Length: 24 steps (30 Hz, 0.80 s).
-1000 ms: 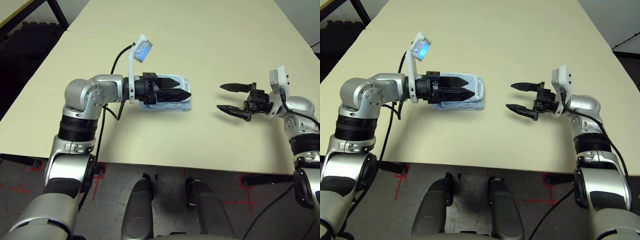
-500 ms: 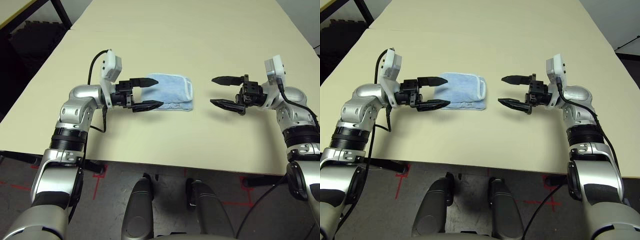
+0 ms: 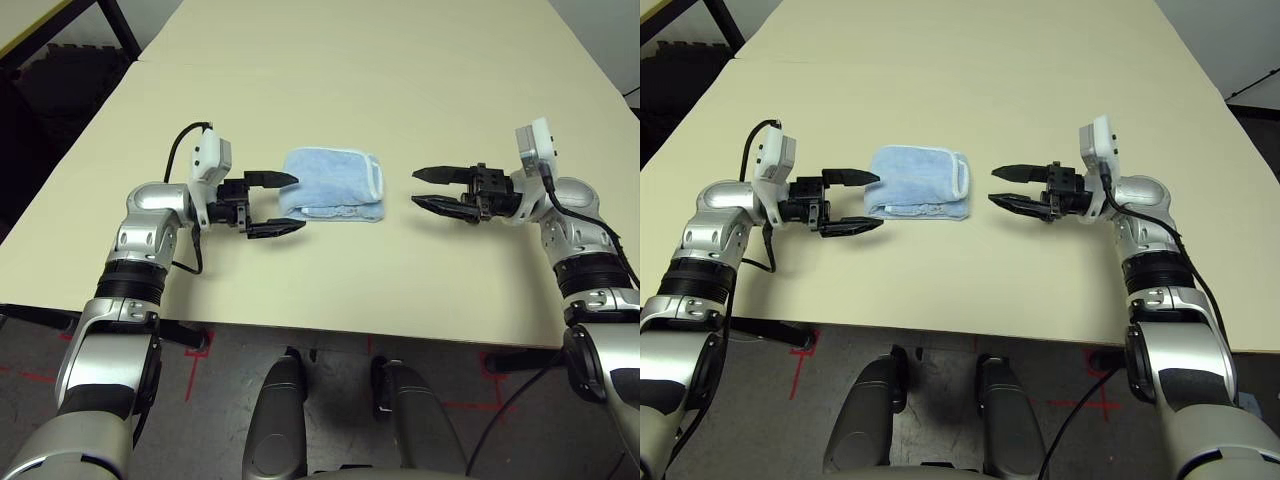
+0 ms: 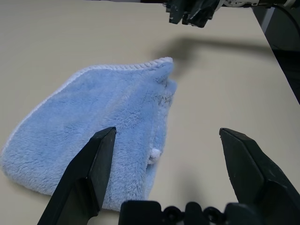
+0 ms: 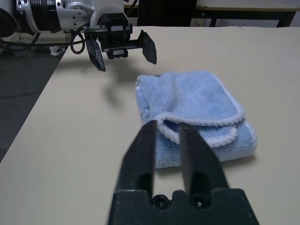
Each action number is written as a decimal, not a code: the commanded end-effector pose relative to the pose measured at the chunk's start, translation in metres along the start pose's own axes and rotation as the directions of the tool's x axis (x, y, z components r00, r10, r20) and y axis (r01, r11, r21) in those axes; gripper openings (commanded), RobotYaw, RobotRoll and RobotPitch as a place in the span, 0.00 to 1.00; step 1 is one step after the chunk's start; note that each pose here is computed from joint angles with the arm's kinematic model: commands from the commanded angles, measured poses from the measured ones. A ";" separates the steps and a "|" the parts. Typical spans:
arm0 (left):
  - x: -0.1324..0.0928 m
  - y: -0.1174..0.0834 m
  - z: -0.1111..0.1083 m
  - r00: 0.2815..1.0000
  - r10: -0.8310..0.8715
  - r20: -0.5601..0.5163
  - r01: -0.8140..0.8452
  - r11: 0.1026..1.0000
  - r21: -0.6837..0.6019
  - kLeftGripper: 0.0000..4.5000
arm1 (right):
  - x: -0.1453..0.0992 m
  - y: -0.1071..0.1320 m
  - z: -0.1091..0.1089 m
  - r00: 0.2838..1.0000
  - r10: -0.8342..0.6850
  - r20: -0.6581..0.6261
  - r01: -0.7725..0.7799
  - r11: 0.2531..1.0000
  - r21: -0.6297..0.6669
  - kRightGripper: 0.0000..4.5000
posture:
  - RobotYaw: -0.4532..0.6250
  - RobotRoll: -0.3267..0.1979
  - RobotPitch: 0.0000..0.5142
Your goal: Fold the towel and set it aside.
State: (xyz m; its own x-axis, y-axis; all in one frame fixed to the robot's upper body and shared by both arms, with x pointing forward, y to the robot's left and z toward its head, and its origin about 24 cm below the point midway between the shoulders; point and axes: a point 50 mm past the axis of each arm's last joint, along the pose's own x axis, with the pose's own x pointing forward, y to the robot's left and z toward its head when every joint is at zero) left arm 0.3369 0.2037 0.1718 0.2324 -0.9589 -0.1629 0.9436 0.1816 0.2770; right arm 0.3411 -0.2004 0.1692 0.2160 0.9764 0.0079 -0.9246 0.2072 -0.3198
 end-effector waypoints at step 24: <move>0.014 0.013 0.017 0.995 -0.045 0.084 0.038 0.996 0.079 0.09 | 0.026 0.002 0.001 0.997 0.013 0.079 -0.012 1.000 -0.004 0.00 | 0.46 0.62 0.37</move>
State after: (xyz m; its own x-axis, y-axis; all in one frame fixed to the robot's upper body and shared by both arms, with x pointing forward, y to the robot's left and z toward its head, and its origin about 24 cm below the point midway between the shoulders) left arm 0.3456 0.1883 0.1857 0.1532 -0.9821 -0.1096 0.9312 0.1064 0.3486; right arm 0.3431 -0.1766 0.1633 0.1817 0.9809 0.0690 -0.9283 0.1942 -0.3172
